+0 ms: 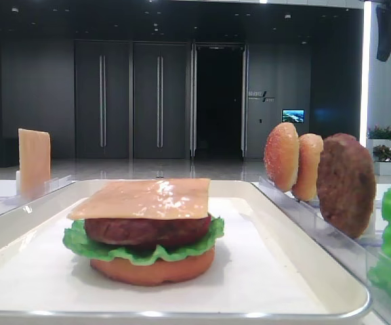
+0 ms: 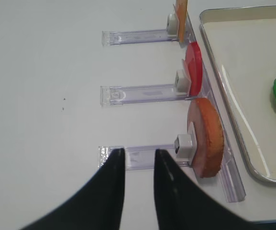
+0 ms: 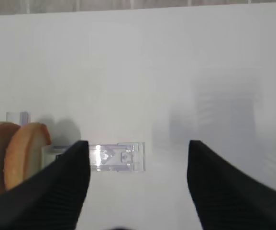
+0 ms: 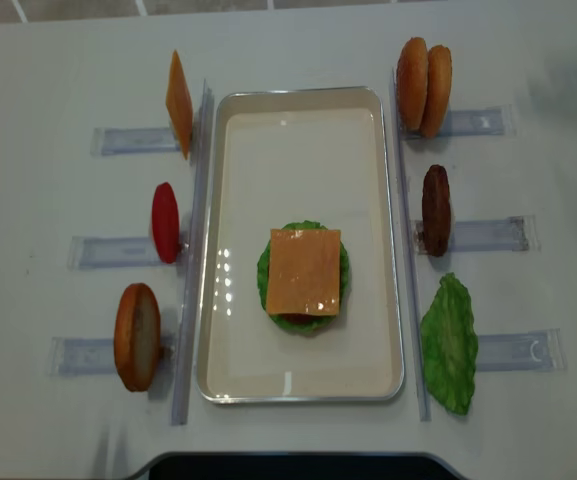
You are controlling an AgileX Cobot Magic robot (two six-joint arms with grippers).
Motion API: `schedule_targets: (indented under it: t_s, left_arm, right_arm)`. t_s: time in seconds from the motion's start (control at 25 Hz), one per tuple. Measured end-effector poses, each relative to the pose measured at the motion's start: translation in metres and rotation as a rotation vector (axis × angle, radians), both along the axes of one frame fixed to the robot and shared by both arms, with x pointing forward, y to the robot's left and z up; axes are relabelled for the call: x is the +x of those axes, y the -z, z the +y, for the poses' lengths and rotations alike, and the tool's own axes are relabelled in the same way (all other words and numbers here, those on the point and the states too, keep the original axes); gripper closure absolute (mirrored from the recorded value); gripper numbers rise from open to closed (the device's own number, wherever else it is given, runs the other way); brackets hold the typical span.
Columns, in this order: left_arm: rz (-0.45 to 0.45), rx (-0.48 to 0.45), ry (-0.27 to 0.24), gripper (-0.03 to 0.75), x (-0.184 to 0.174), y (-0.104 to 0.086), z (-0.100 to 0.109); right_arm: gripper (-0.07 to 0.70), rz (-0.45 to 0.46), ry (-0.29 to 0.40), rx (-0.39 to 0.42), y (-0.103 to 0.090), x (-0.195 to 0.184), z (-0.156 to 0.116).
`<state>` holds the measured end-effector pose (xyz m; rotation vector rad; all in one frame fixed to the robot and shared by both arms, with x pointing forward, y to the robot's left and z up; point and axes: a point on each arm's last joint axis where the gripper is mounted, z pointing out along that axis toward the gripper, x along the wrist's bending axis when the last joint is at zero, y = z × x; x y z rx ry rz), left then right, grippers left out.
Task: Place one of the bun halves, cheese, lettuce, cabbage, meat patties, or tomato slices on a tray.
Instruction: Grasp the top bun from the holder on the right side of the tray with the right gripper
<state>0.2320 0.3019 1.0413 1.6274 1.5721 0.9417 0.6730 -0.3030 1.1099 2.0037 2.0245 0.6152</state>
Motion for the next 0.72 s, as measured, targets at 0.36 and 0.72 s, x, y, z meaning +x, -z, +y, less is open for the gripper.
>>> schedule_targets:
  t_s: [0.36,0.72]
  left_arm:
    - [0.0,0.0,0.0,0.557,0.0,0.0,0.0]
    - [0.0,0.0,0.0,0.557,0.0,0.0,0.0]
  right_arm:
    - [0.181,0.009,-0.053,-0.01,-0.001,-0.005,0.069]
    - [0.158,0.009,-0.128,-0.043,0.0,-0.021,0.137]
